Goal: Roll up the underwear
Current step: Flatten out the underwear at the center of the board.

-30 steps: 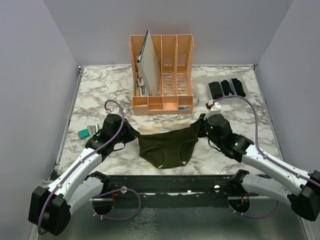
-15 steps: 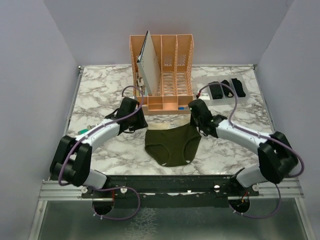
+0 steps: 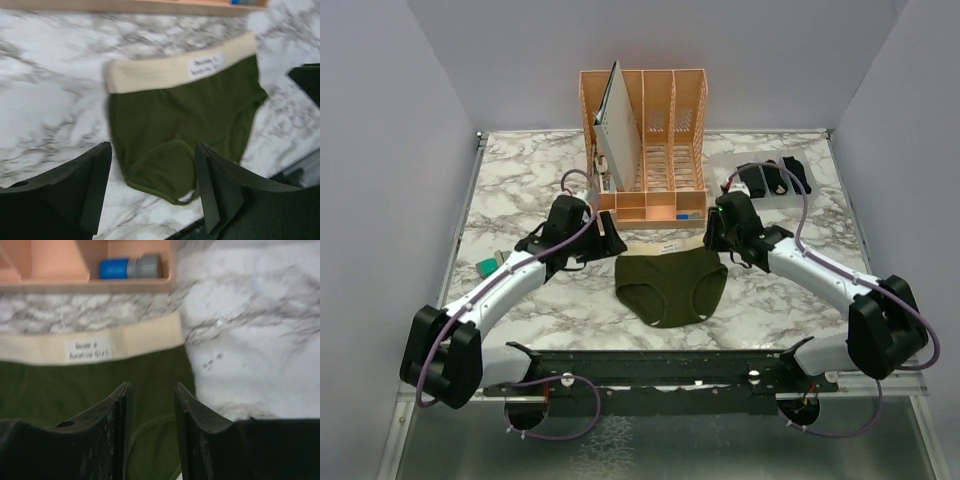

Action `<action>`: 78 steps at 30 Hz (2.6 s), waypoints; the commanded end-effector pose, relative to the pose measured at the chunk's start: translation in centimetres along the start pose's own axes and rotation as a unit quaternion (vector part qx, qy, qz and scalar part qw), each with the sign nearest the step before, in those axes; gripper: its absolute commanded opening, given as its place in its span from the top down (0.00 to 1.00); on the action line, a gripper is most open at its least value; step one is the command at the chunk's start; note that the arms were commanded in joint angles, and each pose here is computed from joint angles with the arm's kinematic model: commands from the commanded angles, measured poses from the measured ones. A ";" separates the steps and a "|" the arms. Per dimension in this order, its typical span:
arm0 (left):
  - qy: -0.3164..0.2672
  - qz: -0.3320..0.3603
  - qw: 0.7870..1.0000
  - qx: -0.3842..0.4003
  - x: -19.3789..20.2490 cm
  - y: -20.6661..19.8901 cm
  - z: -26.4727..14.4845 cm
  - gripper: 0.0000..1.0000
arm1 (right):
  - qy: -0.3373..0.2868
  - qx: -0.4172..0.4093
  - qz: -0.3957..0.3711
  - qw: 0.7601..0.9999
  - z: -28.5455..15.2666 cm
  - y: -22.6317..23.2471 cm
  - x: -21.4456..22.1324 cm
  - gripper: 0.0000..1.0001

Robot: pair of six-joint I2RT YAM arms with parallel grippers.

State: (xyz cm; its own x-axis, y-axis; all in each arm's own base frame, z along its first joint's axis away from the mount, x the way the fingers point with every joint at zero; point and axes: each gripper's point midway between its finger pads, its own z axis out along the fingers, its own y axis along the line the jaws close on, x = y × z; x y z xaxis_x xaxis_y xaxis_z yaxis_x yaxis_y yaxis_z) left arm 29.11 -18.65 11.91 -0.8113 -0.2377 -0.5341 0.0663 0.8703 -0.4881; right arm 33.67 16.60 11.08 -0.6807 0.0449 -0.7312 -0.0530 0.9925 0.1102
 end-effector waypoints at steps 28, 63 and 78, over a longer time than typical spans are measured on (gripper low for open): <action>0.104 -0.006 0.993 -0.051 13.5 3.2 2.3 0.44 | 0.234 -0.123 0.078 0.961 -4.3 1.1 17.7 0.68; 0.020 -0.136 0.986 -0.095 13.3 7.1 -1.8 0.23 | 0.134 -0.134 -0.051 0.981 -1.1 14.9 7.1 0.59; 0.081 -0.129 0.988 -0.028 14.1 6.4 1.5 0.48 | 0.116 -0.100 -0.103 0.983 0.7 19.2 6.6 0.52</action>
State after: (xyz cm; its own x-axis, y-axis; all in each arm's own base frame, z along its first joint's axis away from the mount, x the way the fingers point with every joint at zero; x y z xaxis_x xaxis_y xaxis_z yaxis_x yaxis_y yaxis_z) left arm 21.55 -17.40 3.20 -0.8204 -0.4527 -0.3494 -0.1822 0.7861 -0.5907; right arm 27.77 35.72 7.97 -0.7994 -0.1814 -0.5727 -0.3377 0.9242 0.1785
